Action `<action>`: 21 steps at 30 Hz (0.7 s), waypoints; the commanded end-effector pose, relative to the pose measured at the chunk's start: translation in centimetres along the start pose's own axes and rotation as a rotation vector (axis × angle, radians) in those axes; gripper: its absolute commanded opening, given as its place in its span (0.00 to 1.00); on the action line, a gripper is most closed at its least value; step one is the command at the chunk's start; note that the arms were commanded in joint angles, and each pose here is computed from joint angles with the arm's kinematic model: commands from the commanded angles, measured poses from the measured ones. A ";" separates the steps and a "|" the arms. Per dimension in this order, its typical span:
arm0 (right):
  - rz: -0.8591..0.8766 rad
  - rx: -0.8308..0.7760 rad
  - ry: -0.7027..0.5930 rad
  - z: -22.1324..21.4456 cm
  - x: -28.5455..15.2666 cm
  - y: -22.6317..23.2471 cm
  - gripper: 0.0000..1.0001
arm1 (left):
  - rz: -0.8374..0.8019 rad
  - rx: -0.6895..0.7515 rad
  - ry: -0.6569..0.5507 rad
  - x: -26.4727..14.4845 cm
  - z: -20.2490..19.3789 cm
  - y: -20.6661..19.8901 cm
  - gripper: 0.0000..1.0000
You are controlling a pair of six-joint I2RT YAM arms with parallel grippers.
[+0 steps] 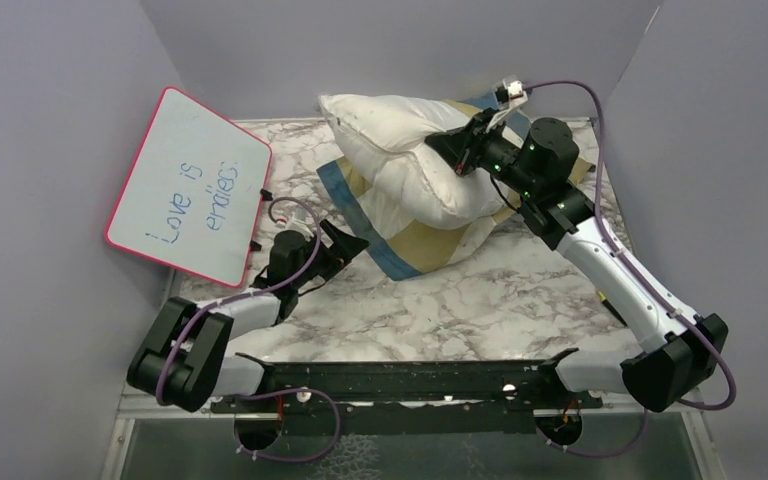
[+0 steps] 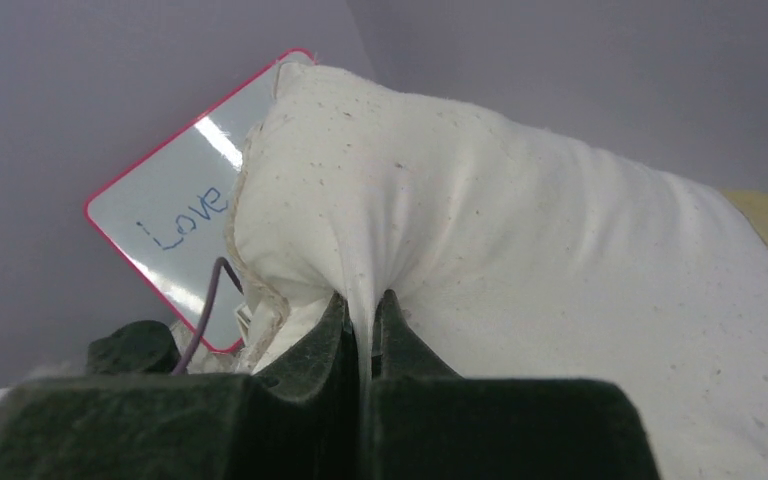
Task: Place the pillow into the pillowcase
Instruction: Stuff the pillow into the pillowcase.
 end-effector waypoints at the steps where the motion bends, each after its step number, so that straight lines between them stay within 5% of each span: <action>1: 0.106 -0.051 -0.261 8.1 -2.6 3.4 0.01 | -0.045 0.032 -0.068 2.0 1.0 -1.0 0.88; 11: 0.070 -0.084 -0.387 12.3 -4.8 4.3 0.01 | 0.028 0.031 -0.050 3.0 -0.7 1.0 0.88; 21: 0.106 -0.051 -0.431 13.1 -5.3 5.0 0.01 | -0.148 0.086 -0.128 4.7 -1.1 -2.4 0.88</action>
Point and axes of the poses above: each gripper's point midway between its finger pads, its own x axis out along the fingers, its own y axis along the line the jaws close on, z = x × y, the point moved 7 cm from there along -x, back along the fingers, and after that the axes turned 4 degrees about -x, right-handed, at the moved point
